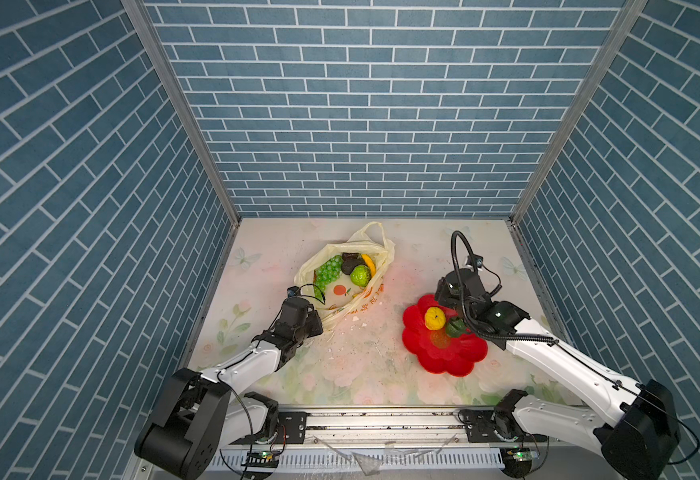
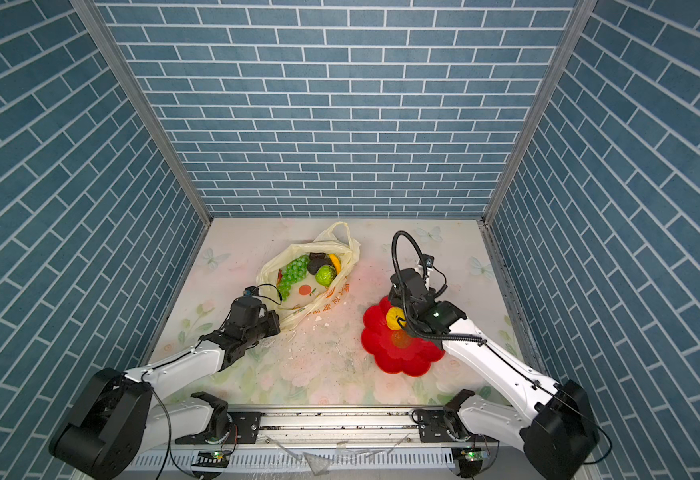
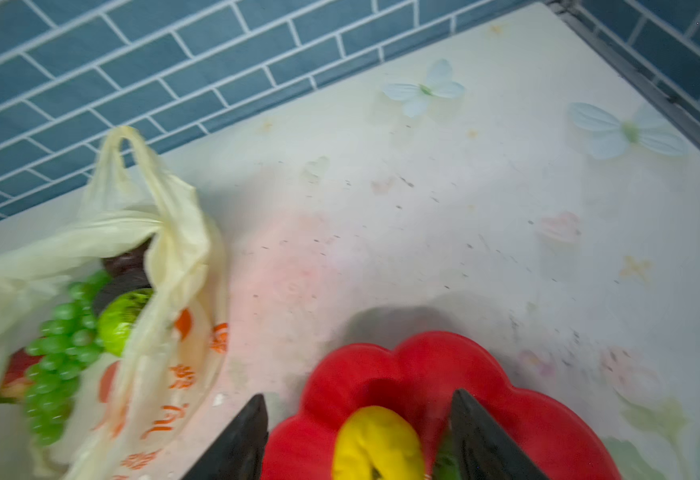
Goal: Take the fake fruits out of the plastic bag
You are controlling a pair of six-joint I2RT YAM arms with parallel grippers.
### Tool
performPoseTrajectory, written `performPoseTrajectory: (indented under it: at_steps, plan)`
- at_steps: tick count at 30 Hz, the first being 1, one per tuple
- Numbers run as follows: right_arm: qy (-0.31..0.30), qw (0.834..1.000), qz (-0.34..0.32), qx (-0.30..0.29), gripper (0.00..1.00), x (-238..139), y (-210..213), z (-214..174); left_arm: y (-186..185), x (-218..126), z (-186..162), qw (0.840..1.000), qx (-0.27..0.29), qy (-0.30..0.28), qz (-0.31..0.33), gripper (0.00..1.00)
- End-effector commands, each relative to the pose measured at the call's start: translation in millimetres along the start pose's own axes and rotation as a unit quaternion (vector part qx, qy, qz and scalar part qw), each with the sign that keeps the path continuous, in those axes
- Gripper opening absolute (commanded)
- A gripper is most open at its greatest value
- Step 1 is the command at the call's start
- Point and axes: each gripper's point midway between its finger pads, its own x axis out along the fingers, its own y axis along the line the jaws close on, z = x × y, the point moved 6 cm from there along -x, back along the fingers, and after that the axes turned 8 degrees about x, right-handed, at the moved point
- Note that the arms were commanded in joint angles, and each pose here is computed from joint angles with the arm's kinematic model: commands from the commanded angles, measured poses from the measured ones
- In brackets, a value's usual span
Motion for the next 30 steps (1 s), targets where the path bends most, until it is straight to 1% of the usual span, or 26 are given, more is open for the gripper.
performPoseTrajectory:
  at_steps: [1, 3, 5, 7, 9, 12, 15, 19, 24, 27, 30]
  plan:
    - [0.041, 0.994, 0.073, -0.07, 0.7, 9.8, 46.1, 3.8, -13.2, 3.6, 8.9, 0.999, 0.017, 0.002, -0.034, 0.11]
    - [0.05, 0.988, 0.115, -0.086, 0.7, 18.9, 75.9, 5.6, -16.2, 5.9, 7.6, 0.999, 0.023, 0.008, -0.04, 0.11]
    - [0.068, 0.982, 0.143, -0.107, 0.7, 30.2, 101.7, 3.6, -20.3, 8.0, 6.0, 0.998, 0.031, 0.016, -0.045, 0.1]
    - [0.109, 0.966, 0.189, -0.138, 0.7, 42.9, 129.2, -6.2, -25.3, 9.5, 4.9, 0.998, 0.042, 0.025, -0.049, 0.08]
    - [0.154, 0.949, 0.229, -0.155, 0.7, 56.9, 154.3, -16.7, -28.3, 9.1, -1.3, 0.997, 0.048, 0.043, -0.047, 0.06]
    - [0.199, 0.933, 0.239, -0.182, 0.7, 78.6, 176.6, -35.8, -28.7, 1.8, -8.9, 0.996, 0.044, 0.062, -0.041, 0.03]
    - [0.218, 0.922, 0.243, -0.208, 0.69, 94.8, 194.6, -53.0, -25.7, -9.6, -16.6, 0.996, 0.053, 0.07, -0.022, 0.0]
    - [0.233, 0.911, 0.245, -0.238, 0.7, 109.3, 212.9, -69.0, -24.1, -18.4, -29.6, 0.995, 0.05, 0.08, -0.019, 0.0]
    - [0.259, 0.897, 0.229, -0.275, 0.69, 128.8, 221.5, -88.1, -20.7, -27.1, -45.8, 0.994, 0.051, 0.095, -0.004, 0.0]
    - [0.276, 0.885, 0.22, -0.302, 0.69, 141.9, 219.5, -101.7, -13.6, -35.8, -49.8, 0.994, 0.053, 0.09, 0.013, 0.0]
    - [0.281, 0.879, 0.208, -0.323, 0.7, 149.2, 219.1, -104.9, -6.7, -45.3, -51.4, 0.995, 0.049, 0.078, 0.025, 0.0]
